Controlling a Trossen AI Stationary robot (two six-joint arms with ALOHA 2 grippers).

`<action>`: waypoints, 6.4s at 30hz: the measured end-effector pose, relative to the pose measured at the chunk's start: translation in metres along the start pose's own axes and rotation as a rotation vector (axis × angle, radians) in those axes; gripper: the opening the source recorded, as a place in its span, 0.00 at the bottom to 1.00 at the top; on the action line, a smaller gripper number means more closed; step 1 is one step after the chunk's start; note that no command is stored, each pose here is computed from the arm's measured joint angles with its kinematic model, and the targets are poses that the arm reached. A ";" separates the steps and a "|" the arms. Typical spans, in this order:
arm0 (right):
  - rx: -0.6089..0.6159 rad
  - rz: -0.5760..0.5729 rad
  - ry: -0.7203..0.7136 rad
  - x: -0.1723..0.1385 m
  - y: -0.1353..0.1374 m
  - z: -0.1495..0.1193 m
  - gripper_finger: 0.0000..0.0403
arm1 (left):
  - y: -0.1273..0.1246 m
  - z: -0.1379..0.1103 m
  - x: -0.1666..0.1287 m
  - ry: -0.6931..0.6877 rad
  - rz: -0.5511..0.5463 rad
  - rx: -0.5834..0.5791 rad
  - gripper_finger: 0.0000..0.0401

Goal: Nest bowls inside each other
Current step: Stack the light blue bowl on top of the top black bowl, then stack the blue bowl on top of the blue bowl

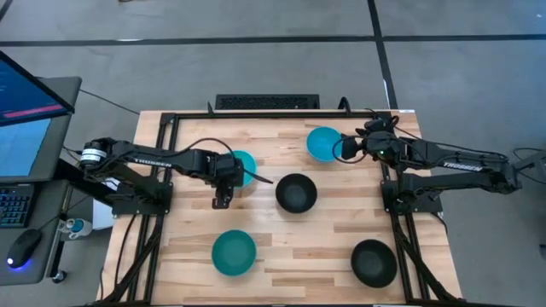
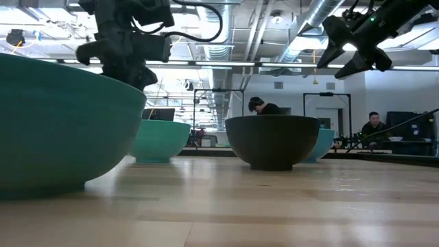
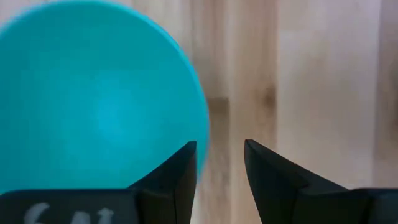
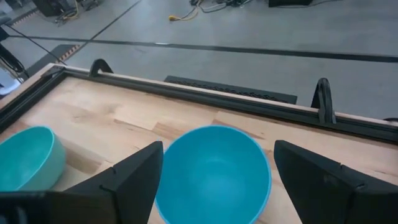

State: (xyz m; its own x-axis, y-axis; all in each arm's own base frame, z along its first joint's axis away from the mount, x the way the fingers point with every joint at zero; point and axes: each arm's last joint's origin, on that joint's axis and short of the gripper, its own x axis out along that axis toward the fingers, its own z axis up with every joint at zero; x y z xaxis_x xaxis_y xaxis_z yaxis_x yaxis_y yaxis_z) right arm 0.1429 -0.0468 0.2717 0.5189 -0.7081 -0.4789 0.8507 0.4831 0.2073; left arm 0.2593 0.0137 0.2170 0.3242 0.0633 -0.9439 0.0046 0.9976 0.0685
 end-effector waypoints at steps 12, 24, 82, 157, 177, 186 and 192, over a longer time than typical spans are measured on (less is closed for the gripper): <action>0.002 0.007 0.005 0.000 0.000 0.000 0.82 | 0.008 0.006 0.029 0.045 -0.073 0.010 0.32; 0.012 0.019 0.024 0.000 0.000 -0.001 0.82 | 0.010 0.011 0.046 0.061 0.016 -0.019 0.25; -0.012 -0.324 0.143 -0.005 -0.069 0.005 0.82 | -0.074 0.207 0.025 -0.089 -0.120 0.103 0.00; -0.135 -0.229 0.541 0.078 -0.040 0.021 0.82 | 0.003 0.197 -0.047 -0.065 0.107 0.082 0.11; -0.047 -0.221 0.674 0.124 -0.023 0.031 0.72 | 0.080 0.180 -0.066 -0.053 0.142 0.057 0.11; -0.039 -0.251 0.775 0.146 -0.023 0.015 0.68 | 0.095 0.178 -0.067 -0.067 0.147 0.053 0.11; -0.040 -0.256 0.791 0.151 -0.024 0.011 0.60 | 0.096 0.179 -0.067 -0.074 0.151 0.064 0.11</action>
State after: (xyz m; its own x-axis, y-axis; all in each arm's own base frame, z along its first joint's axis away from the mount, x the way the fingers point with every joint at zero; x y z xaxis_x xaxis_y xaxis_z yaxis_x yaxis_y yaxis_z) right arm 0.2021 -0.1713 0.2038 0.0843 -0.2353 -0.9683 0.9231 0.3844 -0.0131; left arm 0.4071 0.1005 0.3443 0.3944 0.2075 -0.8952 0.0100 0.9731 0.2300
